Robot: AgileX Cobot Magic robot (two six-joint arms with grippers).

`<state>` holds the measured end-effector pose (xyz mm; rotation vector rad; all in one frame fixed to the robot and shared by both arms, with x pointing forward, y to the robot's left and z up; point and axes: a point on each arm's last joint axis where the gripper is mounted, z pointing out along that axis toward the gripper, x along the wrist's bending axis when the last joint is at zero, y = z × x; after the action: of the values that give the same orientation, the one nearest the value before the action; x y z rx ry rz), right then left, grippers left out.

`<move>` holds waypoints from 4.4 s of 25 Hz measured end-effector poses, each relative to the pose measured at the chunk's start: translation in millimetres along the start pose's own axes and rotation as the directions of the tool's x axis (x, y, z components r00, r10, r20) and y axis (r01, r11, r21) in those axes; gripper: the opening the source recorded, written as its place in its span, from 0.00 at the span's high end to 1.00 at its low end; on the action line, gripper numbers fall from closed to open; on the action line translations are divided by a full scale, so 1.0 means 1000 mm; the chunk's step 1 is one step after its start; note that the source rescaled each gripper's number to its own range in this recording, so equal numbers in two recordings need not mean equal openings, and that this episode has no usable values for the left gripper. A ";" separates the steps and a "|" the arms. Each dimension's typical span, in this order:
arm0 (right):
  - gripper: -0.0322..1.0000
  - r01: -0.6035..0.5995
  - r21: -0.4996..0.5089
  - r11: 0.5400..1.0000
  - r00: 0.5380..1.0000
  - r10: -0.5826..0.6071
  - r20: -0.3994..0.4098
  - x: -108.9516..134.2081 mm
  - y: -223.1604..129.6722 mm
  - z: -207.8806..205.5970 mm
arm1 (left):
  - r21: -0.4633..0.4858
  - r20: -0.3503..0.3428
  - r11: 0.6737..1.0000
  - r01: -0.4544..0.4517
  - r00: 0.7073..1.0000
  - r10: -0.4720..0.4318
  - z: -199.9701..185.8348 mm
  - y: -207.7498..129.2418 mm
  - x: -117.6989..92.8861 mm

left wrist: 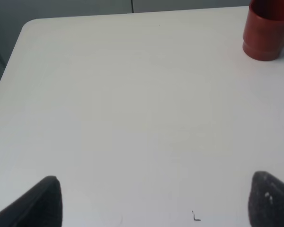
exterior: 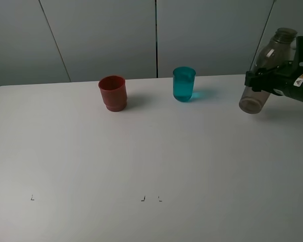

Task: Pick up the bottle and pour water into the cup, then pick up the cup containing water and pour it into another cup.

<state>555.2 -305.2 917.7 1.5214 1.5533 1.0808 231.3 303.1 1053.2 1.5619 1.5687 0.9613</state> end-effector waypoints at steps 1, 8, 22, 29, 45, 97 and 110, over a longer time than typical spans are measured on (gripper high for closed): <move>0.97 -0.008 0.003 1.000 1.000 0.008 0.013 -0.003 0.000 0.000 | 0.000 0.000 1.000 0.000 1.000 0.000 0.000 0.000 0.000; 0.97 -0.072 -0.009 0.997 0.992 0.072 0.102 -0.021 0.000 -0.002 | 0.000 0.000 1.000 0.000 1.000 0.000 0.000 0.000 0.000; 0.97 -0.095 -0.012 0.995 0.988 0.096 0.121 -0.025 -0.007 0.013 | 0.000 0.000 1.000 0.000 1.000 0.000 0.000 0.000 0.000; 0.97 -0.075 0.014 0.997 0.992 0.073 0.103 -0.024 -0.014 0.018 | 0.000 0.000 1.000 0.000 1.000 0.000 0.000 0.000 0.000; 0.97 0.032 0.053 0.998 0.998 -0.035 0.052 -0.020 -0.020 0.020 | 0.000 0.000 1.000 0.000 1.000 0.000 0.000 0.000 0.000; 0.02 0.211 0.326 0.921 0.955 -0.123 -0.269 0.110 0.015 -0.132 | 0.000 0.000 1.000 -0.007 1.000 0.007 0.000 0.000 0.000; 0.02 0.223 0.236 0.946 0.928 -0.132 -0.348 0.147 -0.009 -0.085 | 0.000 0.000 1.000 -0.007 1.000 0.007 0.000 0.000 0.000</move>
<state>464.2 -166.2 954.7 1.3847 2.1038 1.0892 231.3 303.1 1053.2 1.5682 1.5643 0.9650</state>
